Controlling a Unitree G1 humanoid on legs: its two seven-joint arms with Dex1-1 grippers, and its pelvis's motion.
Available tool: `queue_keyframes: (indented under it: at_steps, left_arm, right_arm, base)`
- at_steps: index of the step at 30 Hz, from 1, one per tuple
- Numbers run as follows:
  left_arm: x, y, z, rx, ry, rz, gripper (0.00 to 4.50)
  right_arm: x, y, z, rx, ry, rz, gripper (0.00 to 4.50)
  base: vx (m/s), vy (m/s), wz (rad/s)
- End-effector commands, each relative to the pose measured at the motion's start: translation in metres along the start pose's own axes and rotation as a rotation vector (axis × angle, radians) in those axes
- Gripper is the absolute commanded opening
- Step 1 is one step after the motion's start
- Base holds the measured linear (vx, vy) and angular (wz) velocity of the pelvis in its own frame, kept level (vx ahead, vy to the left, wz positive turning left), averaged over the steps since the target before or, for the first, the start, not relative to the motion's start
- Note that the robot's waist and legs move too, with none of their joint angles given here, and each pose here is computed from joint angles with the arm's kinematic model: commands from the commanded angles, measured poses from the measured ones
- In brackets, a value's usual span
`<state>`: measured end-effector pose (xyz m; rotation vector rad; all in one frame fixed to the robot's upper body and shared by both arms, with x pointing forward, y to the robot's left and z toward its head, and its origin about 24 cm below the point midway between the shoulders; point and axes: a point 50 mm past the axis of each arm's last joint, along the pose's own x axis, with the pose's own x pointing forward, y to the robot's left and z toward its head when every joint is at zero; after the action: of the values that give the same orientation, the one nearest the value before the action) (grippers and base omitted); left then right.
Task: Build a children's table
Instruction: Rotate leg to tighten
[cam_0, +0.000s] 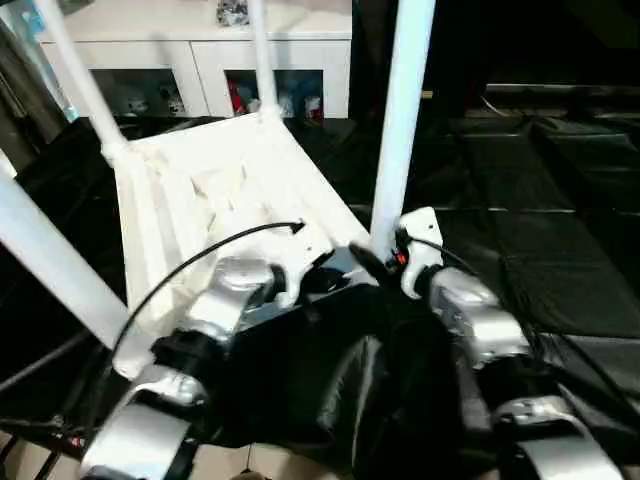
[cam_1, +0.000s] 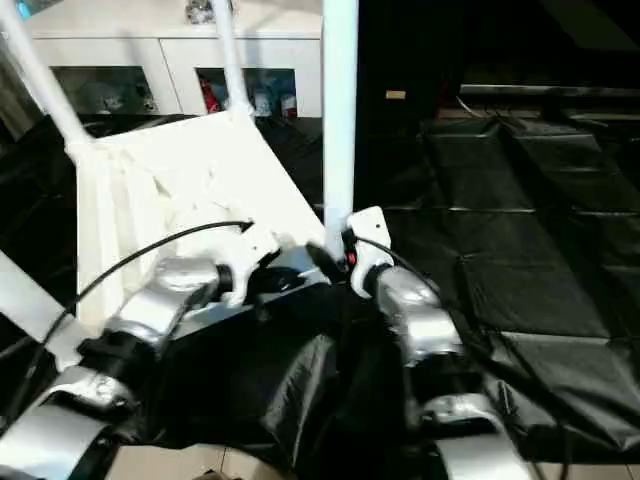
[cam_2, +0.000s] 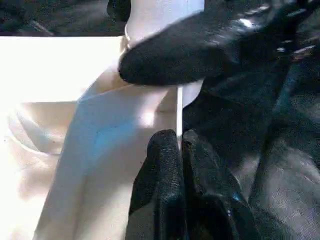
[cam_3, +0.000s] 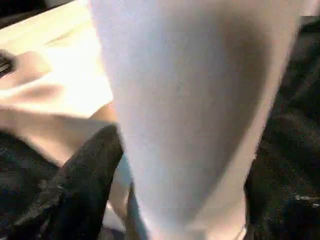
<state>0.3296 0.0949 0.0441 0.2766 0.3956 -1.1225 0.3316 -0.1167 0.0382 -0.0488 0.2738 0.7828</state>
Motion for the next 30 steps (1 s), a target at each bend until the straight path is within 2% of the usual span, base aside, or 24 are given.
queue_keyframes:
  at_steps: [1,5,11,12,14,16,18,20,26,30]
  left_arm:
    - [0.007,-0.01,0.027,0.081,-0.12,-0.081,0.0]
    - [-0.006,-0.012,0.019,0.102,-0.096,-0.174,0.0]
    - [-0.023,-0.014,0.01,0.119,-0.067,-0.279,0.0]
    - [-0.023,-0.014,0.01,0.119,-0.067,-0.279,0.0]
    - [-0.026,-0.016,0.009,0.114,-0.06,-0.308,0.0]
    - [-0.028,-0.017,0.008,0.113,-0.058,-0.319,0.0]
    - [-0.031,-0.019,0.005,0.11,-0.045,-0.344,0.0]
    - [-0.032,-0.019,0.005,0.109,-0.043,-0.348,0.0]
    - [-0.031,-0.016,0.006,0.106,-0.041,-0.314,0.0]
    - [-0.025,-0.008,0.012,0.083,-0.074,-0.203,0.0]
  right_arm:
    - [0.013,0.037,-0.008,-0.012,0.047,0.265,3.99]
    - [-0.009,0.03,-0.001,-0.056,0.049,0.42,3.99]
    - [-0.033,0.023,-0.003,-0.093,0.097,0.548,3.99]
    - [-0.033,0.023,-0.003,-0.093,0.097,0.548,3.99]
    - [-0.036,0.023,-0.003,-0.079,0.104,0.567,3.66]
    - [-0.037,0.023,-0.003,-0.073,0.106,0.574,3.61]
    - [-0.04,0.025,-0.003,-0.059,0.119,0.608,3.24]
    - [-0.041,0.026,-0.004,-0.057,0.124,0.618,3.2]
    - [-0.04,0.028,-0.004,-0.038,0.123,0.617,2.72]
    - [-0.025,0.023,-0.009,-0.017,0.116,0.427,2.6]
  base:
    - [0.0,0.0,0.0]
    - [0.0,0.0,0.0]
    - [0.0,0.0,0.0]
    - [0.0,0.0,0.0]
    - [0.0,0.0,0.0]
    - [0.0,0.0,0.0]
    - [0.0,0.0,0.0]
    - [0.0,0.0,0.0]
    - [0.0,0.0,0.0]
    - [0.0,0.0,0.0]
